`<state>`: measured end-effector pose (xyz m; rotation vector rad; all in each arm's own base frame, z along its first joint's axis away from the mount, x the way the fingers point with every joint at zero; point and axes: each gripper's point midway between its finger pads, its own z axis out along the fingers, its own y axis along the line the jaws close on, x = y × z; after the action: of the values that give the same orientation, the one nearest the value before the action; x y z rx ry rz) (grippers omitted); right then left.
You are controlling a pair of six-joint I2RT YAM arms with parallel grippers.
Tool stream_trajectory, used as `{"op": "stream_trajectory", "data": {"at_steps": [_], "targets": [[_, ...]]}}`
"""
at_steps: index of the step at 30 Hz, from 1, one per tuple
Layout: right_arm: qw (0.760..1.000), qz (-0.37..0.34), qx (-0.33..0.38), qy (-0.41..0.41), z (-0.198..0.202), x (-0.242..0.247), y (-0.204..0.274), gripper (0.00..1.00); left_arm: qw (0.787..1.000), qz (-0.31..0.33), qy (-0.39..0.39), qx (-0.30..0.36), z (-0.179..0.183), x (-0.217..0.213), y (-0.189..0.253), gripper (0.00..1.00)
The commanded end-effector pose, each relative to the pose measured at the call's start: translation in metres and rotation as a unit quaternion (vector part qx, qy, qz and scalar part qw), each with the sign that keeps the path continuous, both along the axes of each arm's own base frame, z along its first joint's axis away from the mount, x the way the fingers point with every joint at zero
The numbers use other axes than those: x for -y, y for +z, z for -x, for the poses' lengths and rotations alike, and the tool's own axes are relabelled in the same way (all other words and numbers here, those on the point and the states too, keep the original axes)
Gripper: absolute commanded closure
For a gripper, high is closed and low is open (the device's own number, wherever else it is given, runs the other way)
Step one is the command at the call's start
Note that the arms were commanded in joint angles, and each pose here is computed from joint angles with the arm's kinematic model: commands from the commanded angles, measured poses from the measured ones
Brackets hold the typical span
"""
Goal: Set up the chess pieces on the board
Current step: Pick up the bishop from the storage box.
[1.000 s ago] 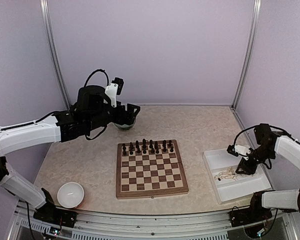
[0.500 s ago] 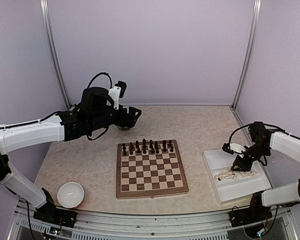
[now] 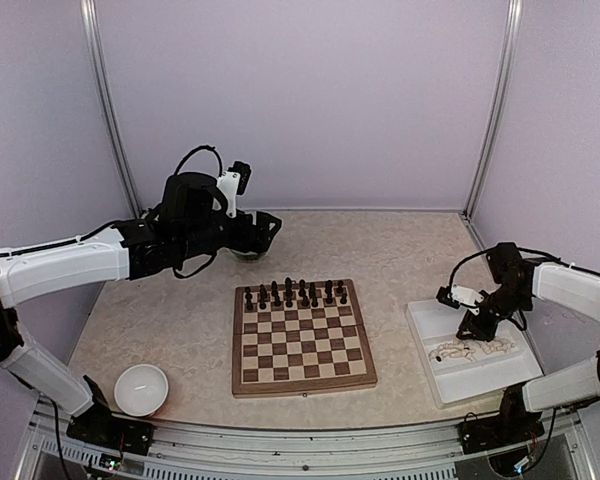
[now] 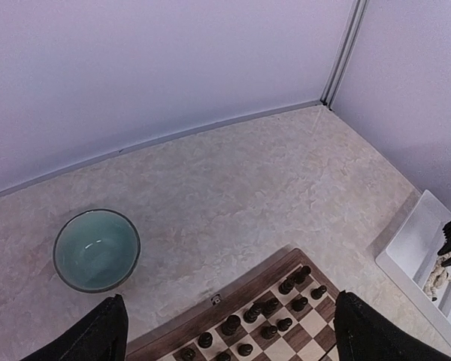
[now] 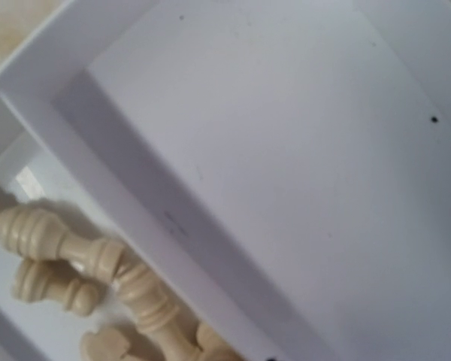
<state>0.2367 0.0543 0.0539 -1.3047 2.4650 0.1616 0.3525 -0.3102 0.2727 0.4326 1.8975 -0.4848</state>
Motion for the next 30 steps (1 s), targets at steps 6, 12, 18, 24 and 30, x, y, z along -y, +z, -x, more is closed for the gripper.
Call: {"op": "stream_trajectory", "data": {"at_steps": [6,12,18,24,30], "targets": [[1.000,0.013,-0.008,0.012,0.009,-0.004,-0.004,0.81,1.000,0.011,0.000,0.004,-0.004,0.001,0.011,0.06],[0.999,0.022,-0.014,0.018,0.018,-0.001,-0.006,0.83,1.000,0.013,-0.001,0.004,-0.004,0.001,0.013,0.06],[0.999,0.023,-0.023,0.016,0.020,-0.001,-0.016,0.84,1.000,0.013,-0.003,0.000,-0.004,0.002,0.010,0.06],[1.000,0.015,-0.012,0.008,0.011,-0.004,-0.008,0.92,1.000,0.011,-0.002,-0.001,-0.005,0.002,0.009,0.06],[1.000,-0.008,0.003,0.013,0.009,-0.011,0.034,0.99,1.000,0.011,-0.005,0.001,-0.004,0.002,0.012,0.06]]}}
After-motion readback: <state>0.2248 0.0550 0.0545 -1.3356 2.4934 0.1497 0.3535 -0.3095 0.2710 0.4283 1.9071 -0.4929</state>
